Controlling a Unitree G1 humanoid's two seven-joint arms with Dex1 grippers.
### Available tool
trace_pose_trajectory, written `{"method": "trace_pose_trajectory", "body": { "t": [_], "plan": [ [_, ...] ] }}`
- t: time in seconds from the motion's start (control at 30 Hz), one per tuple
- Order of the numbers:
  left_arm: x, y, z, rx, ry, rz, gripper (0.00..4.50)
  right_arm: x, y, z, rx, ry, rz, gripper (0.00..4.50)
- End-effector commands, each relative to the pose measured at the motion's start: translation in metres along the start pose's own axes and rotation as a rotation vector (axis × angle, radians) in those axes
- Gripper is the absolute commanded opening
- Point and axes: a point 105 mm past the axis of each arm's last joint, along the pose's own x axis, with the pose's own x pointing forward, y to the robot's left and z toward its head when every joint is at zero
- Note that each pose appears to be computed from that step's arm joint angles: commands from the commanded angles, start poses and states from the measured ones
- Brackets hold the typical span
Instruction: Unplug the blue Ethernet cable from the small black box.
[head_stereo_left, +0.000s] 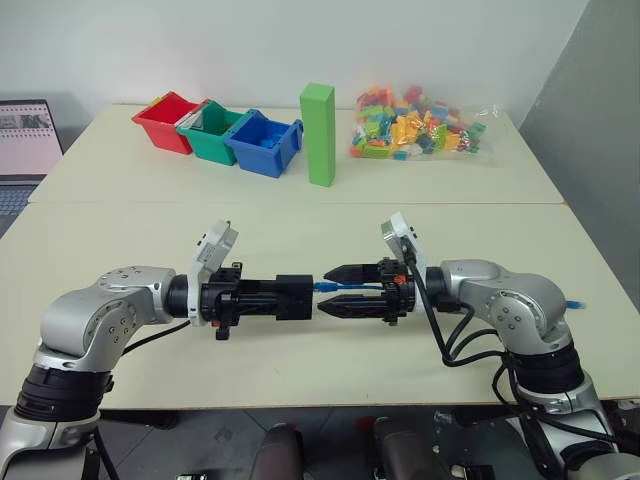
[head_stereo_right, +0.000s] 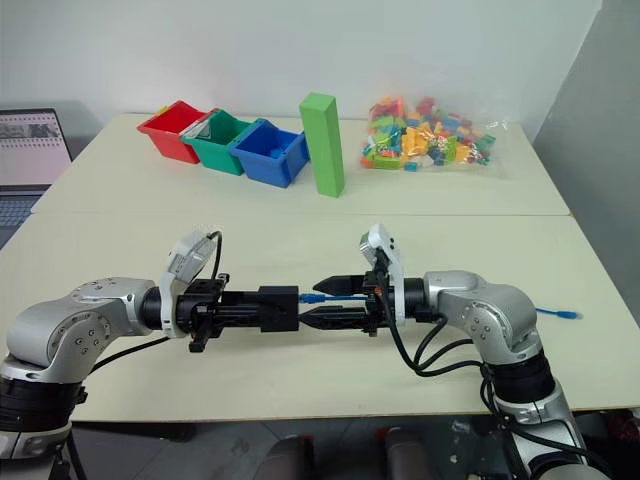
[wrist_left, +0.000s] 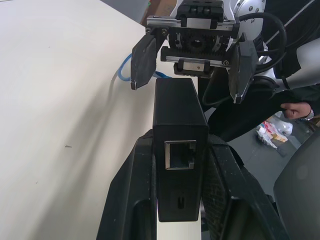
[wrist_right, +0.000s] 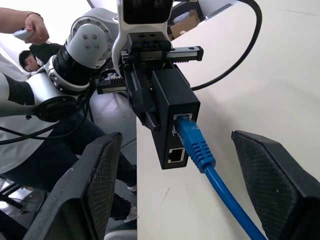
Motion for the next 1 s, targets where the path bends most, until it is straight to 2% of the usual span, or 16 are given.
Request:
{"method": "trace_pose_trajectory", "body": {
  "t": [0.03,0.5,0.63,0.83,1.0],
  "plan": [
    [-0.0009,-0.0032,0.0031,0.034,-0.007,-0.013,0.80,0.0028,0.0071,0.0071,-0.020,-0.035,0.021,3.70],
    [-0.0026,-0.0039,0.0011,0.034,-0.011,-0.013,0.80,0.0087,0.0019,0.0047,-0.022,-0.018,0.007,3.70],
    [-0.0026,-0.0038,0.0004,0.033,-0.012,-0.013,0.80,0.0087,0.0014,0.0035,-0.025,-0.007,0.007,3.03],
    [-0.0020,-0.0046,-0.0004,0.031,-0.014,-0.018,0.80,0.0091,0.0026,0.0021,-0.031,0.004,0.016,1.65],
    [-0.0012,-0.0068,-0.0026,0.031,-0.007,-0.030,0.80,0.0088,0.0042,0.0011,-0.028,0.012,0.029,0.67]
  ]
}}
